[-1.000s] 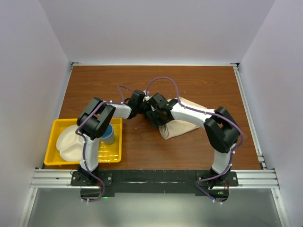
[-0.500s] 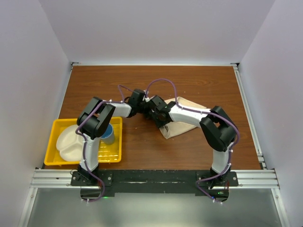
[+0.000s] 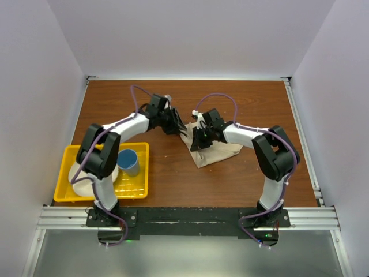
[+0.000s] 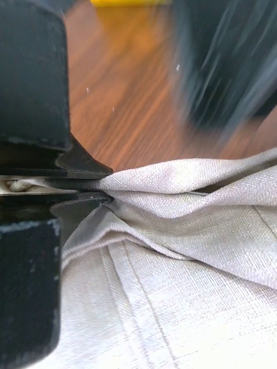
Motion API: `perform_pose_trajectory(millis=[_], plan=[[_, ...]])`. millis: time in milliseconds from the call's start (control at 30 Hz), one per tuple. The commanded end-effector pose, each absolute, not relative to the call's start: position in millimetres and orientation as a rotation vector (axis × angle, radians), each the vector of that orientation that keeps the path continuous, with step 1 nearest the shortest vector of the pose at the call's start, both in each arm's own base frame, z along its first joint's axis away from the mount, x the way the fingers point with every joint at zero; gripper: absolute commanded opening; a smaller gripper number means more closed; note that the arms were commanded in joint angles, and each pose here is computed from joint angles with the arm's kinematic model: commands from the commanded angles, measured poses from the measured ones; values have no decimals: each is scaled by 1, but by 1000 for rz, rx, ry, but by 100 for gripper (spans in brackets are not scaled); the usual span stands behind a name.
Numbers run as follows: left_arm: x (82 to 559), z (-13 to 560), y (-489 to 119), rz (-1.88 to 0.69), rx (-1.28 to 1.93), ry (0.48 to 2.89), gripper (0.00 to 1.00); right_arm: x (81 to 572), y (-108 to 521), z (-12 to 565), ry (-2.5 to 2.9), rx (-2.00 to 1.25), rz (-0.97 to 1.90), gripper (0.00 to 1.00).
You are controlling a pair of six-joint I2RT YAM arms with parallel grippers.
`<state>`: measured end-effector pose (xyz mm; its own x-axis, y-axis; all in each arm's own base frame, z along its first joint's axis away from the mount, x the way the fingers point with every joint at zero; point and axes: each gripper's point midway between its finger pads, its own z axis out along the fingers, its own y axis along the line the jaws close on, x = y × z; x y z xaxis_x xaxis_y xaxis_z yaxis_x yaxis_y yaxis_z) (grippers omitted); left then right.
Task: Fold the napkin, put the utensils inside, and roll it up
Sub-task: Roll the napkin at the center of the board.
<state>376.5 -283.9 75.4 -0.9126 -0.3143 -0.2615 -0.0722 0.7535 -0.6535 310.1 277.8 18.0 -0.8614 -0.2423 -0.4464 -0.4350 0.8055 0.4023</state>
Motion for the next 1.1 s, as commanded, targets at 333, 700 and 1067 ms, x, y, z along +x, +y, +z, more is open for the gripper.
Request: perform_pose_trajectory(millis=[333,700,1067], plan=[[328,61,-260,-843,-588,2821,74,261,261,-54,2792,-383,1240,0],[338,15,-271,-669,-943,2821,73,266,262,-57,2753,-318,1319,0],[329,-32,-271,-679,-1178,2688,59,266,263,-56,2717,-275,1396,0]])
